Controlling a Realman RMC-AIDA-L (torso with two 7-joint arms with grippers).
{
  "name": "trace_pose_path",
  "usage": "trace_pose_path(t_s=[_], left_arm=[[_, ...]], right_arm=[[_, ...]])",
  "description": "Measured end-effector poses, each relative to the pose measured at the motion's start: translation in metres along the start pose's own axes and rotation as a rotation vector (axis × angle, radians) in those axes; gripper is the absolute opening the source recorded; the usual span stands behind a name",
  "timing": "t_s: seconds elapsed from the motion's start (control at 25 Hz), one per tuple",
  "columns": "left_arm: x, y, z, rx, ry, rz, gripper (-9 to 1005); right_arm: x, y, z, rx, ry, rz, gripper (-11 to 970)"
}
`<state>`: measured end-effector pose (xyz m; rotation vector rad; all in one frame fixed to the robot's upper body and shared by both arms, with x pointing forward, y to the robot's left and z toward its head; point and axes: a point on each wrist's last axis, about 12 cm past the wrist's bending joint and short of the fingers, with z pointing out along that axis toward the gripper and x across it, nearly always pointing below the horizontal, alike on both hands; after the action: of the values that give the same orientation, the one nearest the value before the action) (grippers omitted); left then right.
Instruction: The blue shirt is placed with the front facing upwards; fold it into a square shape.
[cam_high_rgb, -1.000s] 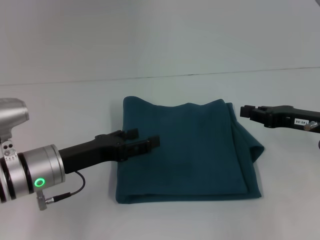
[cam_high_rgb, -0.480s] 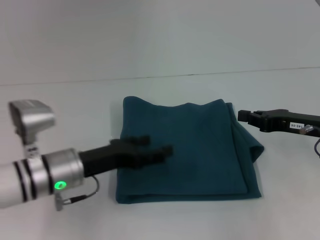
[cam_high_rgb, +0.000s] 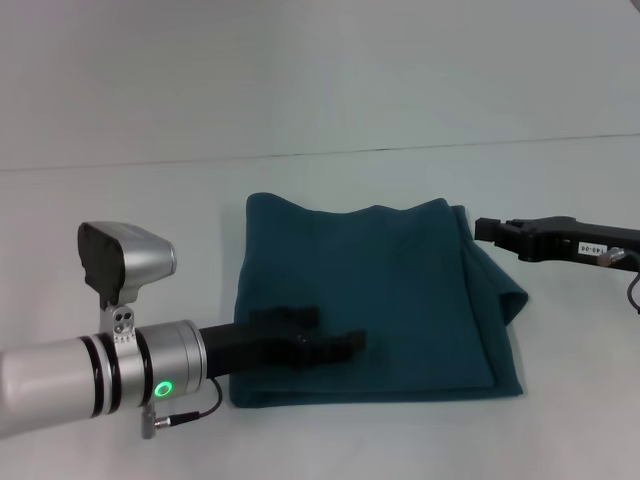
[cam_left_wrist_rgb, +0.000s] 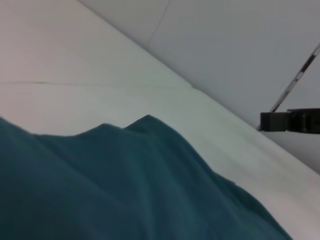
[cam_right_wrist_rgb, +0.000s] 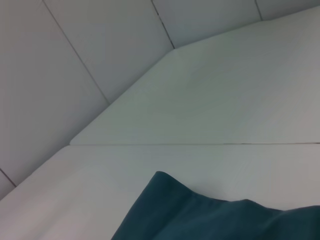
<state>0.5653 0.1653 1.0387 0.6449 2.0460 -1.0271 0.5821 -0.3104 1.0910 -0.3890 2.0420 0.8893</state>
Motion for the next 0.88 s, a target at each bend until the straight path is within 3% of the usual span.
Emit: trace_pose_path(t_s=[0.16, 0.44, 0.6, 0.88], left_arm=[[0.000, -0.001, -0.001, 0.013, -0.007, -0.006, 922], [-0.023, -0.014, -0.027, 0.188, -0.177, -0.004, 922], [-0.025, -0.009, -0.045, 0.185, -0.238, -0.011, 923], [-0.023, -0.005, -0.057, 0.162, -0.273, -0.008, 923]], right_arm=[[-0.002, 0.000, 0.001, 0.002, -0.002, -0.007, -1], [-0.007, 0.000, 0.001, 0.002, -0.004, -0.018, 0], [-0.008, -0.001, 0.001, 0.003, -0.004, -0.023, 0], [-0.005, -0.003, -0.001, 0.017, -0.004, -0.031, 0]])
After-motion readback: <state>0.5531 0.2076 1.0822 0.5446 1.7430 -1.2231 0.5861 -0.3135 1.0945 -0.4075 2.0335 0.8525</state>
